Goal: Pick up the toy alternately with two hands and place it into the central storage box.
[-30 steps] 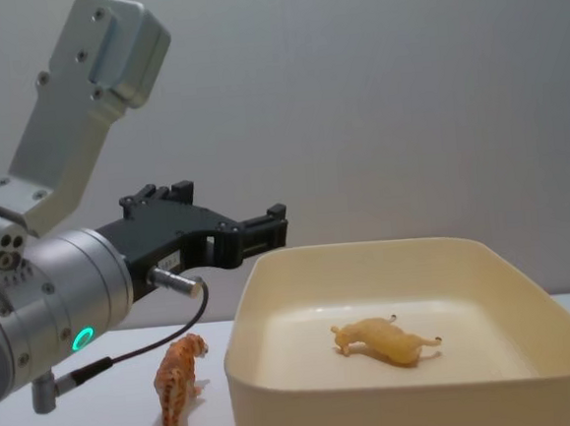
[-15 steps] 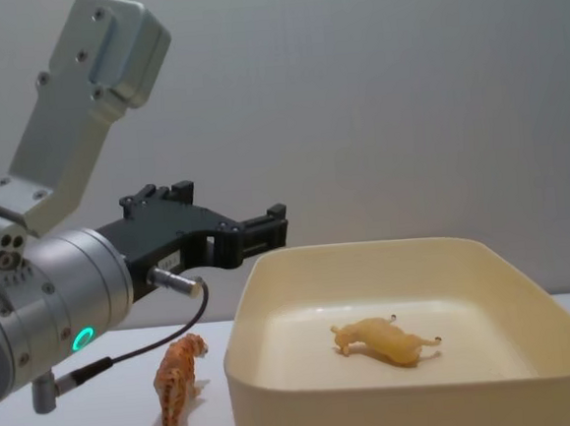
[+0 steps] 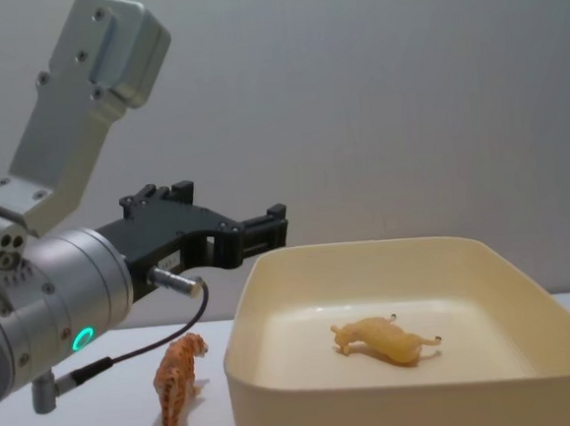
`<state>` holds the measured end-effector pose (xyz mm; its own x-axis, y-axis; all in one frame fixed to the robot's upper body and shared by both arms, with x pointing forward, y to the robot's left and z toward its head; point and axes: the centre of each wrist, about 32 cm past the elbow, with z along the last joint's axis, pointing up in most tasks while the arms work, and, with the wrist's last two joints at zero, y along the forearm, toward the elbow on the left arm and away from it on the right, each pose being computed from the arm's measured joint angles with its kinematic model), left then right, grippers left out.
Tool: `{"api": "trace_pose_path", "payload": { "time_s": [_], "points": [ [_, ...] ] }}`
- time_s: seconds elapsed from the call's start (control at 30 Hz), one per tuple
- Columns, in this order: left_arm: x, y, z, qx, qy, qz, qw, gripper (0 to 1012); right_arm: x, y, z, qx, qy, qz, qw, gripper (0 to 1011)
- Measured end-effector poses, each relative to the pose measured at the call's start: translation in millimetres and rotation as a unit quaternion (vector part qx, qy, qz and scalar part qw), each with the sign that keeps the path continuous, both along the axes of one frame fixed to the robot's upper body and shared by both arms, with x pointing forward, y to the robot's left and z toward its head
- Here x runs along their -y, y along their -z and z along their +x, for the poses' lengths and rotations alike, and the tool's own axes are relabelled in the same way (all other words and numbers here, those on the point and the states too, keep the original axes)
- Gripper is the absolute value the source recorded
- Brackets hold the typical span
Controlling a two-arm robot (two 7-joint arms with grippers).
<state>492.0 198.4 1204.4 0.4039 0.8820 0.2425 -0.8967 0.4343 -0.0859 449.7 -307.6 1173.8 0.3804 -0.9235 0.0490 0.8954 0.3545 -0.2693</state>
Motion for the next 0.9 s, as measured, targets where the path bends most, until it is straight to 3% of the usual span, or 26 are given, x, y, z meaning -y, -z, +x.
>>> {"api": "trace_pose_path", "payload": {
  "time_s": [0.7, 0.9],
  "points": [
    [0.0, 0.0, 0.0, 0.000, 0.000, 0.000, 1.0000, 1001, -14.0, 15.0, 28.0, -0.013, -0.004, -0.001, 0.9999, 998],
    [0.0, 0.0, 0.0, 0.000, 0.000, 0.000, 1.0000, 1001, -15.8, 16.4, 31.0, -0.014, -0.004, 0.000, 0.9999, 842]
  ]
}}
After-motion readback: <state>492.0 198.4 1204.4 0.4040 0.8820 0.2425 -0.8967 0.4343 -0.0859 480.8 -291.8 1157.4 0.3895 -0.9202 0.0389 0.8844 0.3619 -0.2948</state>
